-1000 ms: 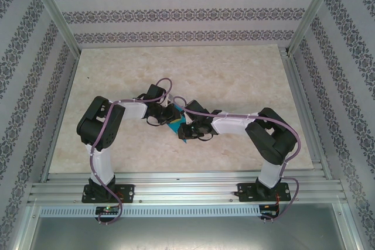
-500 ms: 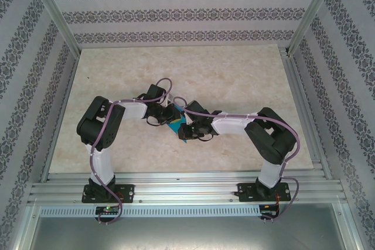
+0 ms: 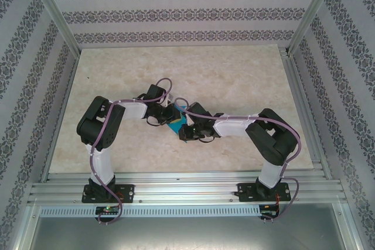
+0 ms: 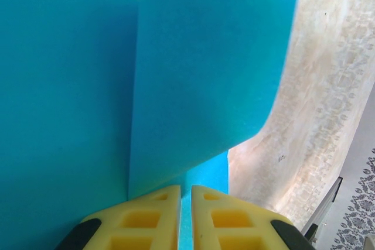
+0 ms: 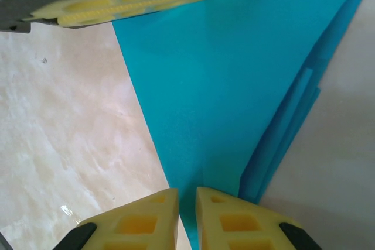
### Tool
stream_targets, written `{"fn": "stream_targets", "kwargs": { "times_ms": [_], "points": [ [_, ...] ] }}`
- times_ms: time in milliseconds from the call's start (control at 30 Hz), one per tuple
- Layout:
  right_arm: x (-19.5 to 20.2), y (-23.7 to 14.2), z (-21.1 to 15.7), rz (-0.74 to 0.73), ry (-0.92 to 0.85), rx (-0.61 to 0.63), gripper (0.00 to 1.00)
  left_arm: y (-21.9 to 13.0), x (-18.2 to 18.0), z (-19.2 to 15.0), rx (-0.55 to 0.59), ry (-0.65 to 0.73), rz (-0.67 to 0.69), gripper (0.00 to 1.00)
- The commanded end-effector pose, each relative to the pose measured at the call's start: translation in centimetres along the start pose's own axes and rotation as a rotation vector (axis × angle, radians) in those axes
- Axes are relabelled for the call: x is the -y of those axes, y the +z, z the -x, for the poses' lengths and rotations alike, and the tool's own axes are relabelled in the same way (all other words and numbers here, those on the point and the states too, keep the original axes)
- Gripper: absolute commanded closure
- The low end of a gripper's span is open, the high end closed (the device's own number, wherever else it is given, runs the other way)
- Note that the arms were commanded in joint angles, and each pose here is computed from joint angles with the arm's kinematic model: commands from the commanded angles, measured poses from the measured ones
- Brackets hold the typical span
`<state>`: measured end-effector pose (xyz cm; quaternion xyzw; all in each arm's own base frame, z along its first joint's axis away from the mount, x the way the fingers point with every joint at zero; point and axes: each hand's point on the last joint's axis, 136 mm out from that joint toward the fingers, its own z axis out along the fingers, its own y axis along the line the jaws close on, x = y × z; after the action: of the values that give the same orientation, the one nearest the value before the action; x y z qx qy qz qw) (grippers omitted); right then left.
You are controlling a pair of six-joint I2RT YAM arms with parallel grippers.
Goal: Fold a paper plane with a square sheet of paper (fold left side to right side)
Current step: Fourth fold the wing at the center of the table.
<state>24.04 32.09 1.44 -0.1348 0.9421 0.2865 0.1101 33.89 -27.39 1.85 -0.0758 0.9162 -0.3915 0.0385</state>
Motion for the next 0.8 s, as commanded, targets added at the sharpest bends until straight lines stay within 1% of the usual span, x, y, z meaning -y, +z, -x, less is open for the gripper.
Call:
{"fn": "stream_targets", "kwargs": {
  "times_ms": [0, 333, 767],
  "points": [
    [2.1, -0.1, -5.4, -0.062, 0.061, -0.156, 0.83, 1.9, -4.7, -1.5, -0.035, -0.045, 0.144, 0.85],
    [2.0, -0.2, -7.8, -0.034, 0.076, -0.207, 0.83, 1.9, -5.0, -1.4, -0.036, -0.042, 0.157, 0.85],
    [2.5, -1.6, -10.0, -0.061, 0.051, -0.273, 0.83, 2.0, -5.1, -1.4, -0.039, -0.041, 0.162, 0.85]
  ]
}}
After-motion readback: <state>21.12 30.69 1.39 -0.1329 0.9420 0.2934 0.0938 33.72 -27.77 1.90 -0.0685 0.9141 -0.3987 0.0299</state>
